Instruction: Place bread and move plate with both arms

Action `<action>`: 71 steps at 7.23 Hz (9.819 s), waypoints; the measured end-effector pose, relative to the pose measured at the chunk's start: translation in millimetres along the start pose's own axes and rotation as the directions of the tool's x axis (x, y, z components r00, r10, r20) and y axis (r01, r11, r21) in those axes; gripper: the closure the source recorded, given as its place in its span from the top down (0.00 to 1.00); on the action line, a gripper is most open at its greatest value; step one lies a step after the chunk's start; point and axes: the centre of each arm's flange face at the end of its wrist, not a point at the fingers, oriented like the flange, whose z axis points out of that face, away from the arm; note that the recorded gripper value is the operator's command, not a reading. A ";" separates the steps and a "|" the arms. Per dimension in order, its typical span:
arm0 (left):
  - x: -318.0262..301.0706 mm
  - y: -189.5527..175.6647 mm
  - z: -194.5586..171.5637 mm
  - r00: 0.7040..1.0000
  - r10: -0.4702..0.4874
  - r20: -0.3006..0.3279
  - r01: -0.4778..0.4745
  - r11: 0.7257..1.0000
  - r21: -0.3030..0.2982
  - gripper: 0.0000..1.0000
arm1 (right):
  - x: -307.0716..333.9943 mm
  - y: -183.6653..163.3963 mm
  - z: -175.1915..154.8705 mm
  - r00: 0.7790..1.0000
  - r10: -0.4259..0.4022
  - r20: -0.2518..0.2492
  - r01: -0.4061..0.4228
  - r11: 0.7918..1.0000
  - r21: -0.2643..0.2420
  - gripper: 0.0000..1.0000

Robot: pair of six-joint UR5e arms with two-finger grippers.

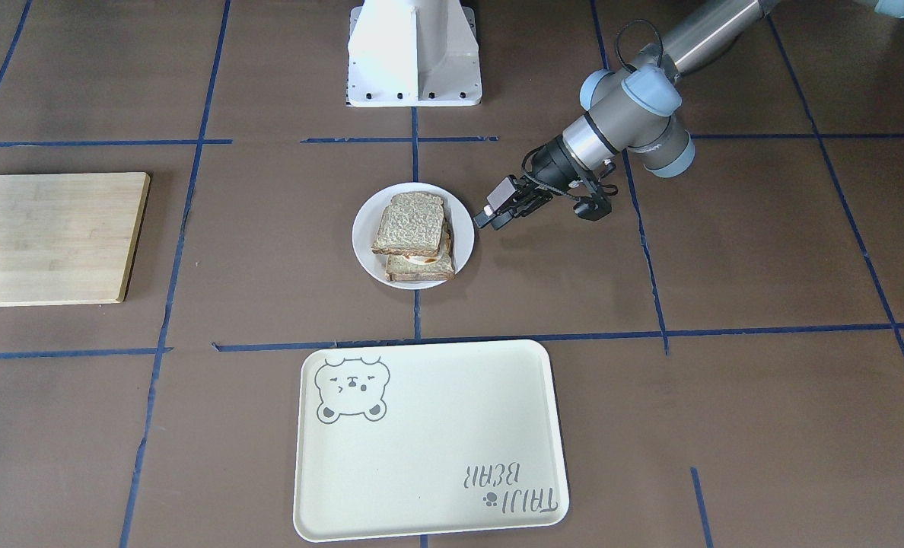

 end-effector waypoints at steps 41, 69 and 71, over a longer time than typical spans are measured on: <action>147.6 -145.5 97.1 0.959 -0.278 -0.061 0.282 0.895 0.347 1.00 | 28.1 6.4 -8.3 0.995 0.004 -0.101 -0.002 1.000 0.017 1.00; -182.4 -320.3 -549.2 0.550 0.444 0.707 -0.322 0.894 -0.311 1.00 | 139.2 117.2 -10.5 0.991 0.084 -0.107 -0.085 0.996 -0.005 1.00; -181.8 -321.7 -548.8 0.549 0.446 0.707 -0.325 0.893 -0.312 1.00 | 140.1 117.6 -10.1 0.990 0.086 -0.107 -0.087 0.996 -0.006 1.00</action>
